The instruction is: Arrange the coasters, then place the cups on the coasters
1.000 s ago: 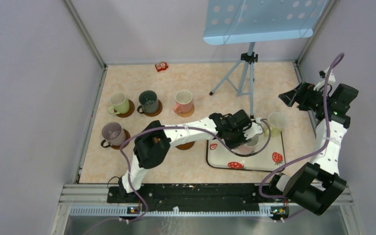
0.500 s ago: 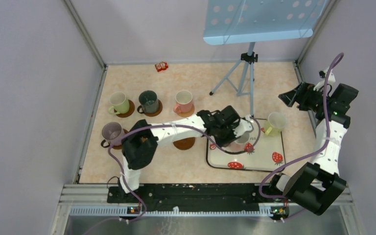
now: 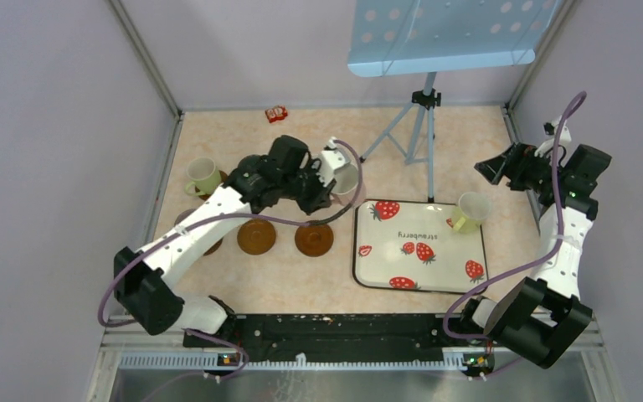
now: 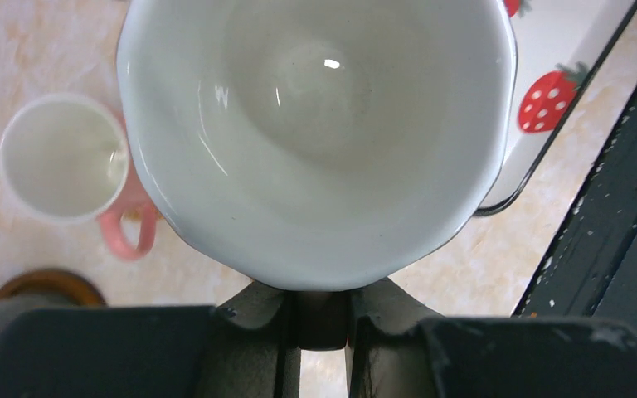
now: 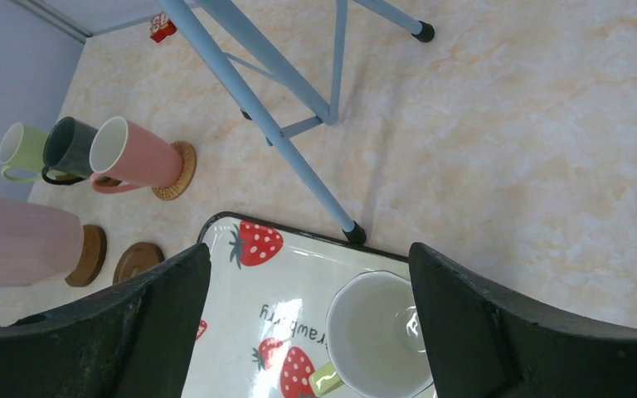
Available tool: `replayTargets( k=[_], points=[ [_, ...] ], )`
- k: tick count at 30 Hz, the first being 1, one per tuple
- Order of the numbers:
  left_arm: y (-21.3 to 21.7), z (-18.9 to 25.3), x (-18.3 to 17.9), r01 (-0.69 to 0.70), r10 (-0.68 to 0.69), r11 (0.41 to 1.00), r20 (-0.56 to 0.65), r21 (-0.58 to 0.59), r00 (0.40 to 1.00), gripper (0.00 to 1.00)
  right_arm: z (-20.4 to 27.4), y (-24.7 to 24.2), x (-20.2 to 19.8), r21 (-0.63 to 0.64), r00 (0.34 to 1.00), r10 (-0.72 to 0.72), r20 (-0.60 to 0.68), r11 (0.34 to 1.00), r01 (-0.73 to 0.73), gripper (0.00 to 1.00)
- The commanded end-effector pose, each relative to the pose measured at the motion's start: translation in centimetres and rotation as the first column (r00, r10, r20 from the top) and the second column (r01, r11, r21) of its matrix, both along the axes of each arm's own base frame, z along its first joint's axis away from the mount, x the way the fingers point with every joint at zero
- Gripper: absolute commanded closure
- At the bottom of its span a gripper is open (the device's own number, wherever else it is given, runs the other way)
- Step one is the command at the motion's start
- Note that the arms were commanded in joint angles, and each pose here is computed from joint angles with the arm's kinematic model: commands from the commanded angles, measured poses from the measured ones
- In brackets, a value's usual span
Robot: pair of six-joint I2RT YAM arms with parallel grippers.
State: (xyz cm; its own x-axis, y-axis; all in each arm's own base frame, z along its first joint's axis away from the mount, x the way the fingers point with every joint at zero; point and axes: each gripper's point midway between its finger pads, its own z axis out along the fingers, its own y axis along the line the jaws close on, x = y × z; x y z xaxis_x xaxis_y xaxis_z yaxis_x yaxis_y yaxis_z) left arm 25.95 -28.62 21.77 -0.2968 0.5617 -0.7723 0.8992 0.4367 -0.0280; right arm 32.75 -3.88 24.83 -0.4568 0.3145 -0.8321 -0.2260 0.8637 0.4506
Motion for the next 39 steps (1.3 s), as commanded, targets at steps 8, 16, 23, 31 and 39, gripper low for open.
replayTargets(
  k=[8, 16, 23, 31, 39],
  points=[
    [13.7, -1.2, 1.2, -0.221, 0.22, 0.975, 0.083, 0.006, 0.972, 1.0, 0.0, 0.8, -0.2, 0.005, 0.998, 0.055, 0.036, 0.998, -0.056, 0.12],
    [21.8, -5.8, 0.6, -0.351, 0.346, 0.931, 0.063, 0.1, 0.936, 1.0, -0.5, 1.3, 0.1, -0.003, 0.997, 0.07, 0.025, 0.998, -0.07, 0.12],
    [24.6, -8.5, -0.3, -0.416, 0.416, 0.901, 0.022, 0.121, 0.909, 1.0, -0.6, 1.4, 0.1, -0.006, 0.997, 0.073, 0.022, 0.997, -0.073, 0.12],
    [25.1, -10.3, -1.1, -0.437, 0.438, 0.888, 0.024, 0.142, 0.899, 1.0, -0.6, 1.4, 0.1, -0.005, 0.997, 0.074, 0.018, 0.997, -0.074, 0.12],
    [25.3, -11.2, -1.9, -0.431, 0.437, 0.887, 0.0, 0.166, 0.9, 1.0, -0.7, 1.4, 0.2, -0.004, 0.997, 0.072, 0.016, 0.997, -0.072, 0.12]
  ],
)
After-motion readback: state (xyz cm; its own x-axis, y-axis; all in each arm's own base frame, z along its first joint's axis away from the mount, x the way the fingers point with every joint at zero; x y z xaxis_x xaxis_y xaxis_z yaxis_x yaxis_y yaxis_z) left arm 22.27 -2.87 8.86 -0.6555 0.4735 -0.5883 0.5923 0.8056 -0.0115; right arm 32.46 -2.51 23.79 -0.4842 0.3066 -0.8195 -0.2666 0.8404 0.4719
